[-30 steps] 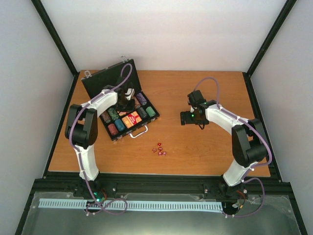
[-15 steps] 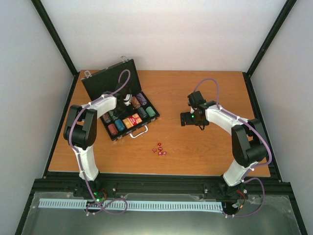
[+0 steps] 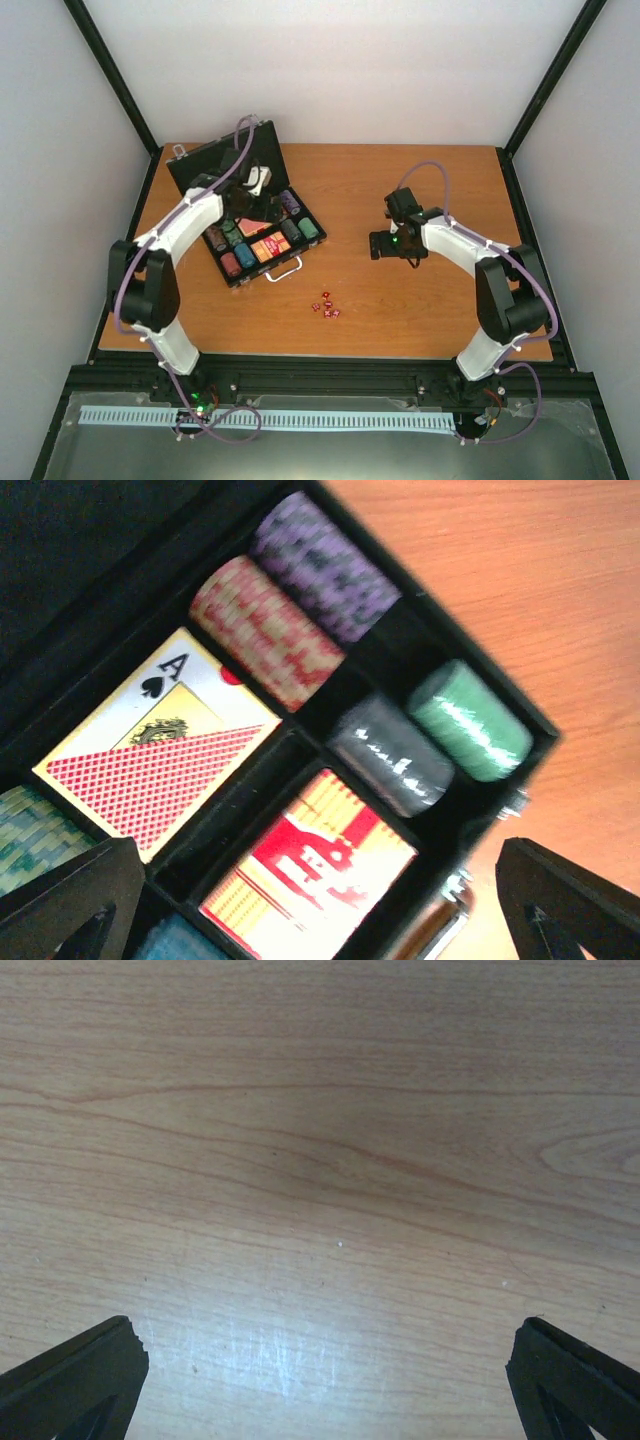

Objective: Pack up texas hold em set

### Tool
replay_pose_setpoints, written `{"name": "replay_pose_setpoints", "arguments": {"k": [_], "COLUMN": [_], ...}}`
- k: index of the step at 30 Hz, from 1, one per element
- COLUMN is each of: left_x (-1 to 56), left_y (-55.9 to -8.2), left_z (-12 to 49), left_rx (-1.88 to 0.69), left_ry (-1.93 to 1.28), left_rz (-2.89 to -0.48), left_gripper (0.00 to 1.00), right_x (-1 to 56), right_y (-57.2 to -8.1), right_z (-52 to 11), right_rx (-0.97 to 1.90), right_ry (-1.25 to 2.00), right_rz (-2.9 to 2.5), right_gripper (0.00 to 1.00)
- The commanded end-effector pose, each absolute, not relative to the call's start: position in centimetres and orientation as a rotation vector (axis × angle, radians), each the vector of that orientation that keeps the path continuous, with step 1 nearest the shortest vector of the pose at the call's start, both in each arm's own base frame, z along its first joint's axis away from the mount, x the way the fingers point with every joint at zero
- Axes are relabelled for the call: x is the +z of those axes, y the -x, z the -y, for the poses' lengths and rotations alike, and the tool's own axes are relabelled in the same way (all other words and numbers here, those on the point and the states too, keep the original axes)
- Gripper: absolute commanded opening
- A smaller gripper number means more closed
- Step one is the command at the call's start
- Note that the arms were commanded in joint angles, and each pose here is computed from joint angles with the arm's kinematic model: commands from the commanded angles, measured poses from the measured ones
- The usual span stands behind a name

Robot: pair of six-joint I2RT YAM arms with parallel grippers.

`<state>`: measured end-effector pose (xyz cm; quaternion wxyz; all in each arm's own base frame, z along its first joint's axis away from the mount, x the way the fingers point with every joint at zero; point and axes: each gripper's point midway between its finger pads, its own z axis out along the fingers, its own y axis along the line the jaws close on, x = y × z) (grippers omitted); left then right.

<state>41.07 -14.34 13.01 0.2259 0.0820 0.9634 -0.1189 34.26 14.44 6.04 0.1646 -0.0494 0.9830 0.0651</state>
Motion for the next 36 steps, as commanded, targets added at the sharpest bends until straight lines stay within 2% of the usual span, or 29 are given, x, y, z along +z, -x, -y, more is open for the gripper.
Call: {"name": "replay_pose_setpoints", "arguments": {"k": [1,8,10,11,13,15,17,36], "left_x": [16.0,13.6,12.5,11.9,10.5,9.3,8.2,2.6], "left_y": [-36.8,-25.0,-22.5,-21.6,-20.4,-20.0,-19.8,-21.1], "left_z": [18.0,26.1,26.9,27.0,26.5,25.9,25.2,27.3], "left_rx": [-0.425,-0.506,-0.53,-0.535,-0.509,-0.487,-0.456,-0.404], "left_ry": [-0.441,-0.881,-0.96,-0.985,-1.009,-1.007,-0.997,-1.038], "left_rz": [-2.595,-2.623,-2.637,-2.646,-2.678,-2.693,-2.7,-2.691], "left_gripper": [1.0,0.97,0.9,0.83,0.74,0.67,0.65,0.58], "right_x": [7.0,6.7,6.8,6.8,6.8,6.7,6.7,6.3], "right_y": [-33.6,-33.0,-32.9,-32.9,-32.9,-32.8,-32.7,-32.0], "right_z": [-13.9,-13.7,-13.8,-13.8,-13.8,-13.9,-14.0,-13.7], "right_rx": [0.164,0.16,0.165,0.168,0.17,0.175,0.182,0.19], "right_ry": [0.157,0.154,0.153,0.154,0.157,0.161,0.162,0.151], "right_rz": [-2.778,-2.796,-2.798,-2.798,-2.799,-2.8,-2.803,-2.805], "right_gripper": [1.0,1.0,1.0,1.0,1.0,1.0,1.0,1.0]}}
